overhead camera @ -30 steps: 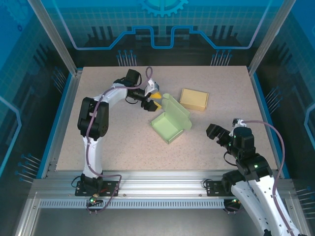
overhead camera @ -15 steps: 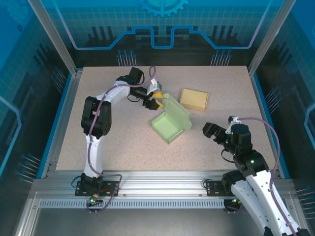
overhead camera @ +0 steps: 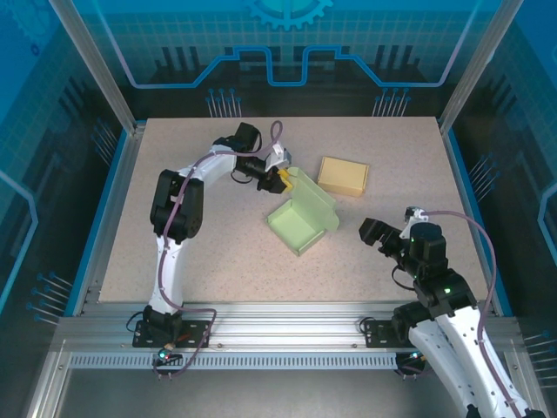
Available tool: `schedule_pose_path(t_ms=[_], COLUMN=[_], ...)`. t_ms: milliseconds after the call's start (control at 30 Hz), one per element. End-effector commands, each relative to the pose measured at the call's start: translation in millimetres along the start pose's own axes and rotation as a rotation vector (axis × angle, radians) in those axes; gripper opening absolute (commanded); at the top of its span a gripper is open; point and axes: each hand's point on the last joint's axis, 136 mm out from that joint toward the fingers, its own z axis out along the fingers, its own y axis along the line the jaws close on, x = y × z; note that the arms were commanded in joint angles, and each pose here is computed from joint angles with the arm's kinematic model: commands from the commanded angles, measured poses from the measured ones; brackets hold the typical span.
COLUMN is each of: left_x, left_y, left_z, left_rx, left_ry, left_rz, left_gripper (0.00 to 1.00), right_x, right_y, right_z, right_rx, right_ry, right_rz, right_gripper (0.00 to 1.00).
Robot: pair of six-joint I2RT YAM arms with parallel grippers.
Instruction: Fold the paper box
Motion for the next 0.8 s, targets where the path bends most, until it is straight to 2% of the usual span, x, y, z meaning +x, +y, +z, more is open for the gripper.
schedule_pose_path(t_ms=[0, 133, 233, 367, 567, 633, 767], left_x=[-13.8, -14.5, -16.3, -17.2, -17.6, -18.7, -20.2], left_y=[-1.2, -2.9, -6.3, -13.9, -30.0, -35.3, -44.1], left_z=[-2.9, -4.5, -7.1, -10.9, -20.8, -25.5, -31.5], left_rx=[-0.005, -0.026, -0.043, -0.087, -0.169, -0.199, -0.256], left_ry=[-0.024, -0.033, -0.04, -0.051, -0.068, -0.078, -0.093], left_rz=[0.051, 0.063, 0.071, 0.101, 0.127, 0.123, 0.098], left_gripper=[0.29, 0.13, 0.1, 0.0, 0.0, 0.0, 0.0], right_x=[-3.2, -0.4, 0.9, -2.0, -7.3, -6.7, -5.0], right_y=[0.6, 0.7, 3.3, 10.4, 26.1, 31.3, 40.7], right_z=[2.0, 7.2, 11.9, 19.4, 35.8, 42.2, 54.1], right_rx=[-0.006, 0.004, 0.002, -0.012, -0.055, -0.068, -0.077], right_ry=[-0.012, 0.021, 0.048, 0.071, 0.119, 0.147, 0.185], right_rz=[-0.002, -0.011, -0.029, -0.09, -0.265, -0.32, -0.399], right_gripper=[1.0, 1.0, 1.0, 1.0, 1.0, 0.95, 0.78])
